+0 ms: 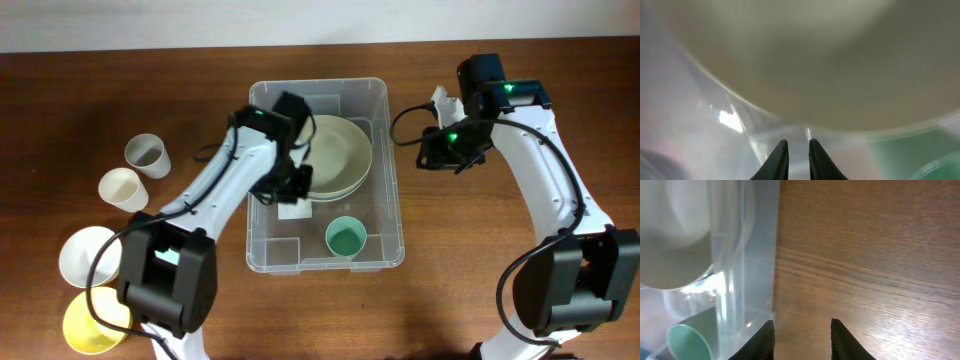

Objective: Pack container
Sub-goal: 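Push the stacked bowls toward the container's back with the left gripper, then move the left gripper back toward the cups on the left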

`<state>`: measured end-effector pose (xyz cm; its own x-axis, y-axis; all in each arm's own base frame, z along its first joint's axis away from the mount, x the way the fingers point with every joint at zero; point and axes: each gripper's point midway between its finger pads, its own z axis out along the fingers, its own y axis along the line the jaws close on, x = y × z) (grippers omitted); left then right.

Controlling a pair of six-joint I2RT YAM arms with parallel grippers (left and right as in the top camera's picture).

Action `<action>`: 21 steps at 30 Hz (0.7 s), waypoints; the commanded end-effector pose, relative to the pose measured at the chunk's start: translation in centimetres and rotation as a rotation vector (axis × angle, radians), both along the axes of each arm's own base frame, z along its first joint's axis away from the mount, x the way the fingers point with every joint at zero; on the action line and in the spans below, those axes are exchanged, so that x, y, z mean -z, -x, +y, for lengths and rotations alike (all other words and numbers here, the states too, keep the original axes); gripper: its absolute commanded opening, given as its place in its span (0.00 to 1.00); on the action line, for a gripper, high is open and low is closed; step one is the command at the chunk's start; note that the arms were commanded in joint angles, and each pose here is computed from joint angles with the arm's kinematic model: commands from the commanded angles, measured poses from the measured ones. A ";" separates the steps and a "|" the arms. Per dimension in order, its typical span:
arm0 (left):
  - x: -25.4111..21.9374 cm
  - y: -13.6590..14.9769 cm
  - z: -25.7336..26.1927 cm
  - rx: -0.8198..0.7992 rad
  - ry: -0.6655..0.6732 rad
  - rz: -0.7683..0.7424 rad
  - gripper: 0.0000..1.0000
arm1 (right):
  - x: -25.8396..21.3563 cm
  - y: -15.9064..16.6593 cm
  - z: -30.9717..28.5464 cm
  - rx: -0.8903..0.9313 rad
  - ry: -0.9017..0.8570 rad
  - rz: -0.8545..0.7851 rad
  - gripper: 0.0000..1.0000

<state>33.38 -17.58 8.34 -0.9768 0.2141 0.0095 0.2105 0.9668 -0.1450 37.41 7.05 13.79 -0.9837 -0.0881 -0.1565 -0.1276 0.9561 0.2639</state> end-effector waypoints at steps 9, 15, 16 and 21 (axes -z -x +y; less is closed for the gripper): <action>-11.8 -11.5 3.5 0.005 -0.052 -0.495 0.21 | 1.0 -1.1 -3.2 0.023 0.204 -0.040 0.40; -15.1 -11.3 5.2 -0.029 -0.049 -0.545 0.29 | -3.6 -1.7 -6.3 0.173 0.346 -0.180 0.44; -15.0 -11.0 5.3 -0.038 -0.053 -0.532 0.29 | -4.6 -1.6 -6.3 0.178 0.341 -0.207 0.45; -14.6 -8.1 6.3 -0.074 -0.082 -0.430 0.35 | -12.4 0.9 -9.3 0.286 0.318 -0.395 0.56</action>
